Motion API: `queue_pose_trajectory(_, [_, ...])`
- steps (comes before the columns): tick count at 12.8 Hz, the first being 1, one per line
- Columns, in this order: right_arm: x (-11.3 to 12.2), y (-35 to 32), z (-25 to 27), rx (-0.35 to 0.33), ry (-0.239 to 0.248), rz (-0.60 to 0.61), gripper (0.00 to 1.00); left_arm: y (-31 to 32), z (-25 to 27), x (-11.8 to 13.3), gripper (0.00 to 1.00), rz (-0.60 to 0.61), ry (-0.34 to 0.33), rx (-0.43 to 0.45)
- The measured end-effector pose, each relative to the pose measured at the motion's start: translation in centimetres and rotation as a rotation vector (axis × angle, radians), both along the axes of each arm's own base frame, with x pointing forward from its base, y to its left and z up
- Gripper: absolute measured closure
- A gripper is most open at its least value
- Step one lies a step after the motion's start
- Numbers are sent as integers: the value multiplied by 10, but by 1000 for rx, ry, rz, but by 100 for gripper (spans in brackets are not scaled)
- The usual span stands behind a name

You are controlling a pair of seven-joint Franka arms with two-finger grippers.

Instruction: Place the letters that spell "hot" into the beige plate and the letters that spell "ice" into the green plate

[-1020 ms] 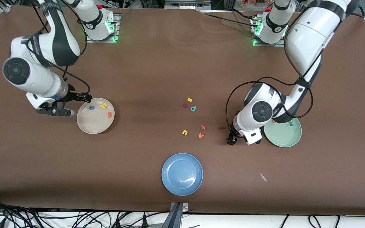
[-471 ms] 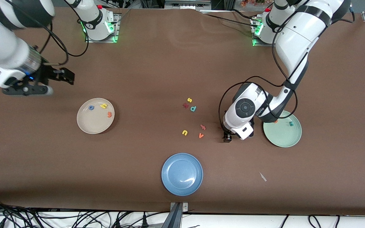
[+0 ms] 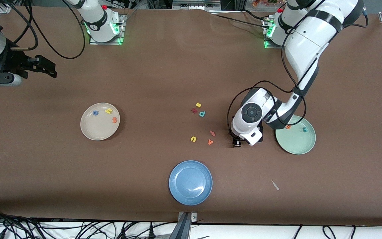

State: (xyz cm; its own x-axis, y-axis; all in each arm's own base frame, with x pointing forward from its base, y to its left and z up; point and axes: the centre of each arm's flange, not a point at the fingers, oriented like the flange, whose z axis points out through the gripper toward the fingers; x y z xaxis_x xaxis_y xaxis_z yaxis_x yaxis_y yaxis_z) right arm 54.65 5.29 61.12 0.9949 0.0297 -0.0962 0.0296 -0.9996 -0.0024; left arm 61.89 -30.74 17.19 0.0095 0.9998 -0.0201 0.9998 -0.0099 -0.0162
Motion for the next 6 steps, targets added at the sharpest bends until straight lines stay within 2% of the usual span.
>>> queue_pose_trajectory(3, [9, -15, 8, -1, 10, -4, 0, -3, -2, -1, 36, -1, -1, -3])
queue_pose_trajectory(5, [24, -34, 1, 6, 18, 0, 0, -3, 0, 1, 57, 0, -11, -9])
queue_pose_trajectory(6, [29, -37, -4, 7, 25, -1, 0, -3, 0, 1, 57, 0, -11, -9])
